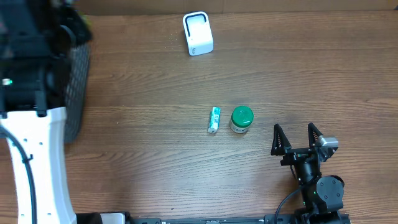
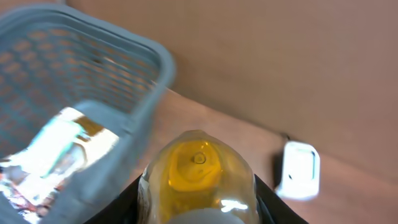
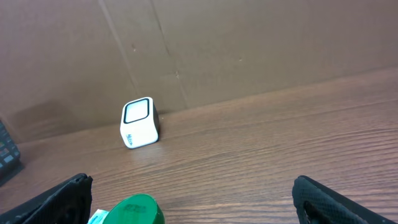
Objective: Scan the item barcode
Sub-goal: 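Lift the bottle out and carry it toward the white scanner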
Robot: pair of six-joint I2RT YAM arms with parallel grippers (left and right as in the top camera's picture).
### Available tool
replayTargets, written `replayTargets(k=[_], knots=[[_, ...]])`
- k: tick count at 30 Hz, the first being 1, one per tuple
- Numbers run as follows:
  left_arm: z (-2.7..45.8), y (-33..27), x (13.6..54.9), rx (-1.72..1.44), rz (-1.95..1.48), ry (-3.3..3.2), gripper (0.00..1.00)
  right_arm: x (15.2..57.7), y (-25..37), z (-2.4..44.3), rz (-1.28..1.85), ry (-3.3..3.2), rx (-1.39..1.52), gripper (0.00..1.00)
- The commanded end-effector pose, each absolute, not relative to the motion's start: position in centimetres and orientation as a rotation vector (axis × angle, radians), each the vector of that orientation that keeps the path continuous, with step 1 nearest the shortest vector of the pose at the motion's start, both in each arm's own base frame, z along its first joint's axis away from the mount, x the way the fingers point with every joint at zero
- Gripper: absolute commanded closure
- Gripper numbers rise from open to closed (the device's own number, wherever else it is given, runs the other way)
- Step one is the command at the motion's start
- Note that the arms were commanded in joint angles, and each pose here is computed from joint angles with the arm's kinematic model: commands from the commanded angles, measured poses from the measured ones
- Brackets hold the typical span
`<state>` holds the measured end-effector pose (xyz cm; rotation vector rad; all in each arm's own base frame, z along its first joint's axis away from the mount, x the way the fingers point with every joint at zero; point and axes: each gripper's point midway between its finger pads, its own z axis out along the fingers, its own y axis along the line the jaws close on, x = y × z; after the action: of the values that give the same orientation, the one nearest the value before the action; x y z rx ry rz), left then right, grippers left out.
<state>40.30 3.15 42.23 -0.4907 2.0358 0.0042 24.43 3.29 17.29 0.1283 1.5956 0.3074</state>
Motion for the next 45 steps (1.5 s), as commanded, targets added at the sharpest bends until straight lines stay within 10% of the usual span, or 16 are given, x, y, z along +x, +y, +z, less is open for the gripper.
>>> replayTargets(k=[1, 23, 45], knots=[[42.5, -0.9, 40.0, -0.386, -0.033, 2.058, 0.61, 24.4, 3.3, 17.1, 0.306, 1.593, 0.123, 0.00], [23.6, -23.3, 43.9, -0.035, -0.140, 2.507, 0.57, 24.4, 3.3, 17.1, 0.306, 1.593, 0.123, 0.00], [13.8, -29.5, 45.5, -0.063, -0.171, 2.608, 0.56, 24.4, 3.3, 17.1, 0.306, 1.593, 0.123, 0.00]])
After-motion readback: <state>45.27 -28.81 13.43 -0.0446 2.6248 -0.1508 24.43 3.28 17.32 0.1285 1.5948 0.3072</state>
